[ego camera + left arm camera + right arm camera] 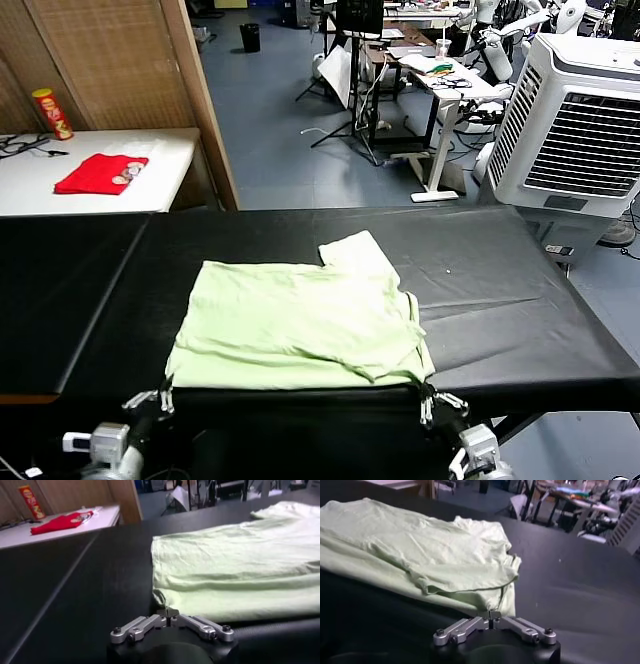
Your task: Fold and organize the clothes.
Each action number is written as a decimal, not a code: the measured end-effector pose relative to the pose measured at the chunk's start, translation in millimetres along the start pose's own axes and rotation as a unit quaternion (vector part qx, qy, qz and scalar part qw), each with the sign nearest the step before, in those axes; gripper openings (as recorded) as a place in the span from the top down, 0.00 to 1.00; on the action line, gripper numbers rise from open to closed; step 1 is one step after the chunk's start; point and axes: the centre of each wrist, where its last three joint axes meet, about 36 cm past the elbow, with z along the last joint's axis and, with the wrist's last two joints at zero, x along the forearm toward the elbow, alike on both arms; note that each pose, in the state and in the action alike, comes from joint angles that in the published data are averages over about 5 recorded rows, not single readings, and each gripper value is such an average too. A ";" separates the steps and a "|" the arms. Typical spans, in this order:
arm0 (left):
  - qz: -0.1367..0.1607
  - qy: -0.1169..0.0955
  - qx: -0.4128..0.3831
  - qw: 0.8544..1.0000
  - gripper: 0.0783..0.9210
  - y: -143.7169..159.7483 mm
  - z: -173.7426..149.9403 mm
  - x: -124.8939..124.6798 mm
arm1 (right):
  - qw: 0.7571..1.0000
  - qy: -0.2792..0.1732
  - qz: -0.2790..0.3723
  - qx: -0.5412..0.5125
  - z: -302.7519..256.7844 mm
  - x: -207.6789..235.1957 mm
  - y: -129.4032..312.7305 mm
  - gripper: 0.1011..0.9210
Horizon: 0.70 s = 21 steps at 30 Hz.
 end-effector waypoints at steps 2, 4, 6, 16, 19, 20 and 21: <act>-0.007 0.005 -0.003 1.000 0.45 1.4 -3.6 3.4 | 1.000 -0.018 -0.004 -0.006 -8.9 0.9 -6.7 0.22; -0.010 0.005 -0.003 1.000 0.32 3.0 -10.5 6.1 | 0.999 -0.045 -0.003 -0.010 -17.4 -4.0 -15.5 0.17; -0.009 0.002 0.005 1.000 0.23 3.8 -19.1 7.6 | 0.997 -0.077 0.003 -0.015 -25.1 -16.8 -25.4 0.15; 0.026 -0.078 0.120 0.989 0.15 9.5 -80.2 -59.8 | 0.984 -0.172 0.025 -0.026 -74.6 -150.7 -74.6 0.15; 0.035 -0.096 0.132 0.986 0.15 13.9 -101.5 -95.4 | 0.984 -0.175 0.028 -0.027 -91.7 -195.9 -83.6 0.15; 0.036 -0.098 0.132 0.986 0.15 15.0 -107.5 -107.5 | 0.984 -0.172 0.029 -0.027 -97.0 -210.8 -86.1 0.15; 0.037 -0.099 0.131 0.986 0.15 15.9 -112.9 -119.9 | 0.985 -0.168 0.029 -0.028 -101.8 -224.8 -88.5 0.15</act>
